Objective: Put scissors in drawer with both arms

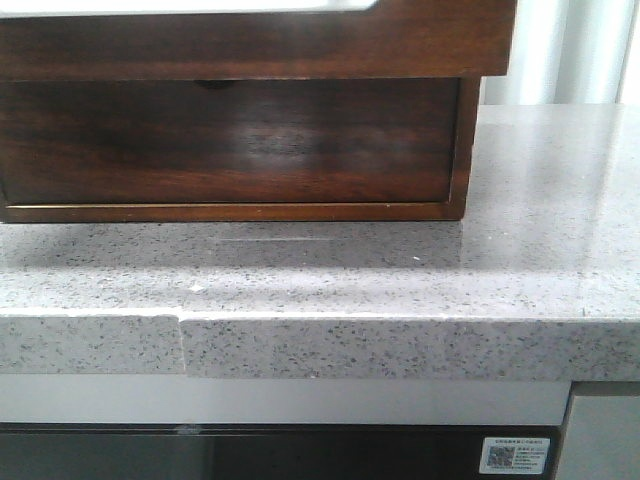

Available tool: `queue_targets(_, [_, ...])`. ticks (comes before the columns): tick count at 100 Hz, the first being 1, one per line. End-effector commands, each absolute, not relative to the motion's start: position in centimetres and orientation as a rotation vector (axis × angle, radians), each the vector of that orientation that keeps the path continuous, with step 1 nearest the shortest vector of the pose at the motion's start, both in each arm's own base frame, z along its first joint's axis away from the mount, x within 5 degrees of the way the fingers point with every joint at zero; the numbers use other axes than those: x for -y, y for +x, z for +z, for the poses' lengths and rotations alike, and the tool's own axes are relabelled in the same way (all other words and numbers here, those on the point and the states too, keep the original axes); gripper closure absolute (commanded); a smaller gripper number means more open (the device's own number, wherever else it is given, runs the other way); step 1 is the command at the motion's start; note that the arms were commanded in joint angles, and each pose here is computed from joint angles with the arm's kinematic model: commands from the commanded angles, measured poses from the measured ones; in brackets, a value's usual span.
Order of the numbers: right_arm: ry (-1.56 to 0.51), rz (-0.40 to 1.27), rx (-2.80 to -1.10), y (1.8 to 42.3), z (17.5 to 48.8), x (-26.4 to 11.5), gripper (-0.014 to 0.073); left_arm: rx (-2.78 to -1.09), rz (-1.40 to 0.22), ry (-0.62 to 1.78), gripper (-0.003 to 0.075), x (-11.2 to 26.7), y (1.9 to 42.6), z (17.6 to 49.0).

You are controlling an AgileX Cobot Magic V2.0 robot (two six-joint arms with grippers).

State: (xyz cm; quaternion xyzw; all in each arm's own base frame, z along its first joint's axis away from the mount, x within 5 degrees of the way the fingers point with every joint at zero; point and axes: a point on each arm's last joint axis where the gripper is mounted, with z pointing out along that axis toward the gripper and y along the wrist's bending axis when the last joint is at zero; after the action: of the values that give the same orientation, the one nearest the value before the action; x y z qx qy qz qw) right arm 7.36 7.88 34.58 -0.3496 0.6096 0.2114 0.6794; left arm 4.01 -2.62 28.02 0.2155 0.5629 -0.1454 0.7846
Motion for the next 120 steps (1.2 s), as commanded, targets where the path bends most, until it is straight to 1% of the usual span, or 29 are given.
queue_targets(1, [-0.714, 0.483, -1.282, 6.3, 33.7, -6.6, 0.0663, -1.193, -0.412, 0.430, 0.0739, 2.9, 4.0, 28.2])
queue_targets(14, [-0.714, 0.483, -1.281, 5.1, 30.2, -5.3, 0.0663, -1.243, -0.413, 0.438, 0.0739, 3.1, 4.4, 26.6])
queue_targets(26, [-0.711, 0.486, -1.280, 4.4, 27.7, -4.6, 0.0663, -1.271, -0.412, 0.447, 0.0739, 3.3, 4.6, 25.6])
queue_targets(47, [-0.717, 0.484, -1.291, 4.1, 25.3, -4.2, 0.0664, -1.291, -0.409, 0.452, 0.0739, 3.3, 4.7, 25.0])
queue_targets(61, [-0.738, 0.482, -1.320, 4.1, 24.8, -4.3, 0.0664, -1.291, -0.409, 0.452, 0.0738, 3.3, 4.7, 25.0])
queue_targets(84, [-0.741, 0.482, -1.325, 4.1, 24.7, -4.4, 0.0664, -1.289, -0.412, 0.454, 0.0739, 3.3, 4.7, 24.9])
queue_targets(99, [-0.741, 0.482, -1.325, 4.1, 24.7, -4.4, 0.0664, -1.320, -0.410, 0.463, 0.0739, 3.4, 4.9, 23.8])
queue_targets(108, [-0.741, 0.482, -1.325, 4.1, 24.7, -4.4, 0.0664, -1.370, -0.404, 0.464, 0.0739, 3.5, 5.1, 22.4])
queue_targets(116, [-0.741, 0.482, -1.325, 4.1, 24.7, -4.4, 0.0664, -1.494, -0.420, 0.376, 0.0739, 3.1, 5.5, 21.1])
queue_targets(120, [-0.741, 0.482, -1.325, 4.1, 24.7, -4.4, 0.0664, -1.530, -0.421, 0.345, 0.0739, 3.0, 5.5, 20.6])
